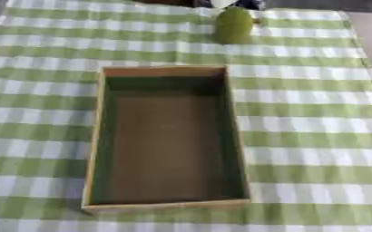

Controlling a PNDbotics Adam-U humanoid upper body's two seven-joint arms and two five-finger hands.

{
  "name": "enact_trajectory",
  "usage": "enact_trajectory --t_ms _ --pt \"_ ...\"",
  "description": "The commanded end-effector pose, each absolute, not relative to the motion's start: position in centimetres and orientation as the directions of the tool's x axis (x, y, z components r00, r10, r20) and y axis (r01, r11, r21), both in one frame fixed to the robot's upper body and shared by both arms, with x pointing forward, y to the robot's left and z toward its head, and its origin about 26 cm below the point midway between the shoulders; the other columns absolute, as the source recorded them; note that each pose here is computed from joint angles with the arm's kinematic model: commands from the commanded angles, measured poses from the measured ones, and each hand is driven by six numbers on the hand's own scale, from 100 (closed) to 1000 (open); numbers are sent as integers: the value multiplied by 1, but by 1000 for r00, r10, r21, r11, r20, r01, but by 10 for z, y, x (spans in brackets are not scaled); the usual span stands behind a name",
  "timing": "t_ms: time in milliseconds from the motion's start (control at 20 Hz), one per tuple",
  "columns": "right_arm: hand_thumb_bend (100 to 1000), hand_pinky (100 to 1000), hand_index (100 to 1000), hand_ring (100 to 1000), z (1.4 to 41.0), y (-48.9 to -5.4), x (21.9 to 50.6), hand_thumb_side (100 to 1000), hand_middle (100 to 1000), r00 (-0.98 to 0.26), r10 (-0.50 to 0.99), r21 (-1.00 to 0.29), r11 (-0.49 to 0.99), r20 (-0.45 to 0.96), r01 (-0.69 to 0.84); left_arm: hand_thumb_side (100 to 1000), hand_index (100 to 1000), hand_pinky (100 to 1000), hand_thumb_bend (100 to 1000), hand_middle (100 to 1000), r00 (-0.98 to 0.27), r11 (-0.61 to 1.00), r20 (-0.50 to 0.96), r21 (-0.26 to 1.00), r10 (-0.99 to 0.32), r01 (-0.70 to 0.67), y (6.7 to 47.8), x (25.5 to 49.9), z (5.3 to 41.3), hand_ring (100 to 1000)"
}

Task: Pick up objects on the table and place them in the box.

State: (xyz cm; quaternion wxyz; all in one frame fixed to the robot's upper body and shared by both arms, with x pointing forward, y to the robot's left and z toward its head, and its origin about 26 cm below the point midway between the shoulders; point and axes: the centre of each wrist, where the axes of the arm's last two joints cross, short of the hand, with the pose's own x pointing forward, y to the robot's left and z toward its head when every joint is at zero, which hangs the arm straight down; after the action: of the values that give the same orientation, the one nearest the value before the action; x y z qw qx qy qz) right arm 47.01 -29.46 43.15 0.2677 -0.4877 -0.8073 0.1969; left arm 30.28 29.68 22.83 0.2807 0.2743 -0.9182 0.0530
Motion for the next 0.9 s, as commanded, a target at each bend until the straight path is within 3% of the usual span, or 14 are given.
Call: enact_trajectory --t_ms 50,200,450,750,800,900 --pt "100 894 878 904 439 -288 475 638 857 -344 908 -581 417 238 699 705 803 512 100 539 -707 846 515 70 -484 -528 297 299 237 656" --pt "100 898 893 917 435 -271 483 622 875 -326 921 -633 384 213 672 705 803 512 100 540 -709 848 514 72 -483 -525 297 299 237 657" --pt "100 909 939 938 427 -242 493 715 899 -357 927 -766 312 116 562 706 803 512 100 540 -713 852 513 74 -478 -518 295 300 238 658" --pt "100 913 945 946 422 -208 497 751 907 -385 920 -834 266 71 483 706 803 511 100 541 -718 858 512 76 -471 -508 293 300 239 659" --pt "100 914 945 948 421 -204 498 743 910 -388 920 -845 253 59 471 706 803 511 100 541 -719 859 512 76 -470 -507 293 300 239 659" --pt "100 915 933 949 417 -199 500 605 904 -392 919 -869 221 35 442 707 803 511 100 541 -719 860 513 76 -468 -505 293 300 239 660"
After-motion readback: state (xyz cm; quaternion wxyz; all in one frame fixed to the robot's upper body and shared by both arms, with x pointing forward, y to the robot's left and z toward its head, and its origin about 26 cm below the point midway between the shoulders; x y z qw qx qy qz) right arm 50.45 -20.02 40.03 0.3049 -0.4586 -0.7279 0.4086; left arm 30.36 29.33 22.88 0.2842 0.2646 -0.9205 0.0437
